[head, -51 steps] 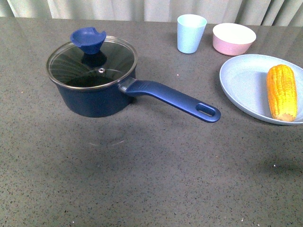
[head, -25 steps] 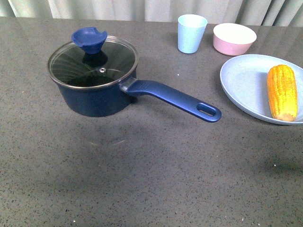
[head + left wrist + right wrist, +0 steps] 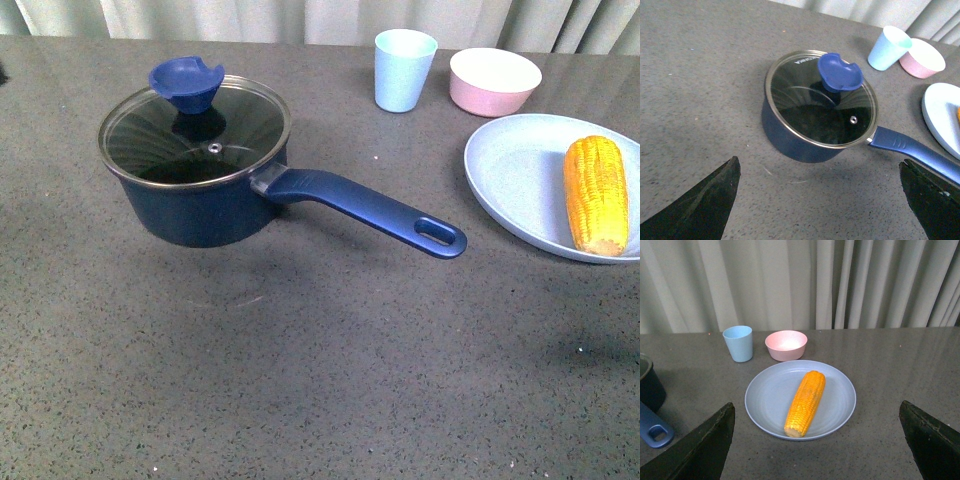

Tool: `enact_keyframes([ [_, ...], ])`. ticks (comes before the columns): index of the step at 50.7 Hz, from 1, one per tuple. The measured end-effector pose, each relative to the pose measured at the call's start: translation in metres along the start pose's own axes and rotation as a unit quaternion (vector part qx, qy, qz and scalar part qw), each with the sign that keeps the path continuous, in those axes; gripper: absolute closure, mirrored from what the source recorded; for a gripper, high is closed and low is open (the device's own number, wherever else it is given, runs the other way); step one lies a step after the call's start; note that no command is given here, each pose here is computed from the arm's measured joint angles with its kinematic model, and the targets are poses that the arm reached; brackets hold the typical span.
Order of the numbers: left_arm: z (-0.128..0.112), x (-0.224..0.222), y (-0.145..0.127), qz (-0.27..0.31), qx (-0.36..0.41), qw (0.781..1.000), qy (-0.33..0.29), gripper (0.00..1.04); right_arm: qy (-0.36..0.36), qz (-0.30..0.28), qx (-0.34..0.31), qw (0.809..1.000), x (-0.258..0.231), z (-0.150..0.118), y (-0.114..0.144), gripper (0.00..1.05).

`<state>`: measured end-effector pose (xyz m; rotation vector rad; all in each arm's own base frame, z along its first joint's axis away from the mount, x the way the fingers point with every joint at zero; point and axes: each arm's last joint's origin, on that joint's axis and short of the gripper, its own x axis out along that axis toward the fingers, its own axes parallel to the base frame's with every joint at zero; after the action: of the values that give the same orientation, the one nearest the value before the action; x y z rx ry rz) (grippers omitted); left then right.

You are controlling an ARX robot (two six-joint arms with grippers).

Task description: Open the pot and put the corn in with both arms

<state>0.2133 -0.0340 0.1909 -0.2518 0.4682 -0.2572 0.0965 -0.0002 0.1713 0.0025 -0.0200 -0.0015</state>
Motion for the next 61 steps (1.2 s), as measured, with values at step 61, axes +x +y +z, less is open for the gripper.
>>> enact_keyframes([
  [61,0.006,0.139,-0.040,-0.028,0.054,0.997,0.048,0.09,0.000,0.000,0.000,1.000,0.000,0.000,0.000,0.09],
])
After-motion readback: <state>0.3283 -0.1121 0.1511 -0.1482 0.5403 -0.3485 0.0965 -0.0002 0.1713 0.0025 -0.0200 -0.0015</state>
